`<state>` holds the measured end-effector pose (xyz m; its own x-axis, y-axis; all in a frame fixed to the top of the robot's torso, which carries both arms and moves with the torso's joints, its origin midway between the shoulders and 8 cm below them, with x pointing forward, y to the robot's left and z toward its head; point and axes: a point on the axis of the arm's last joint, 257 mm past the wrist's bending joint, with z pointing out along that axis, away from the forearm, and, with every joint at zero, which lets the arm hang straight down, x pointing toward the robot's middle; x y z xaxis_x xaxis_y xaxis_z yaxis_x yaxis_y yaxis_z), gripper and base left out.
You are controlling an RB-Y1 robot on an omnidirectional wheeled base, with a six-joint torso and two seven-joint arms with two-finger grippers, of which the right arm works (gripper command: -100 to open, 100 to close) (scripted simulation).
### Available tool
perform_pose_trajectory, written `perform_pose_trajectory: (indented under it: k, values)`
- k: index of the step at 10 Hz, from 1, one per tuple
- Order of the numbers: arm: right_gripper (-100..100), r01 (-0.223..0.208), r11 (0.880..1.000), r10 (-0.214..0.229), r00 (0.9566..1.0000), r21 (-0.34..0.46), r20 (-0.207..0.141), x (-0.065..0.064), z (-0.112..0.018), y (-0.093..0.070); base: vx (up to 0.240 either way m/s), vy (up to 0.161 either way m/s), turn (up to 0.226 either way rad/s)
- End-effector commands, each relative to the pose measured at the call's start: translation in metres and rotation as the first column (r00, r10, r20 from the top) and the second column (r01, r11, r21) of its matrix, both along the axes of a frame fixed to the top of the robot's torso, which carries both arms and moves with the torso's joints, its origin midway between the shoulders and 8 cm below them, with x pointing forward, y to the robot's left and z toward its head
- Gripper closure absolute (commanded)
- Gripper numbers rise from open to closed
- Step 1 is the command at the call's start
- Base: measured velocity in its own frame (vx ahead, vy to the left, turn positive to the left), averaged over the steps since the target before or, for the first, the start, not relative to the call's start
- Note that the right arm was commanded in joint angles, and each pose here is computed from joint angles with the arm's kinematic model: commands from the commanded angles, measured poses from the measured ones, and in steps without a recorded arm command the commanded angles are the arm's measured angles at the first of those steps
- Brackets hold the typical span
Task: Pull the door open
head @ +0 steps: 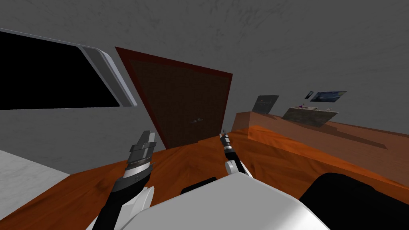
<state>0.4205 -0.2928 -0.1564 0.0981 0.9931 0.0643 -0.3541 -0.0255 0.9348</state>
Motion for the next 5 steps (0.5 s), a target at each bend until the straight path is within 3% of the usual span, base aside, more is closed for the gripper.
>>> perform_pose_trajectory:
  k: [1,5]
  values:
    - [-100,0.002,1.000,-0.002,0.9999,0.000,-0.014,0.004,-0.011,-0.003,0.094,0.009,0.086]
    - [-100,0.010,1.000,-0.010,0.9989,0.000,-0.046,0.014,-0.037,-0.011,0.100,0.004,0.090]
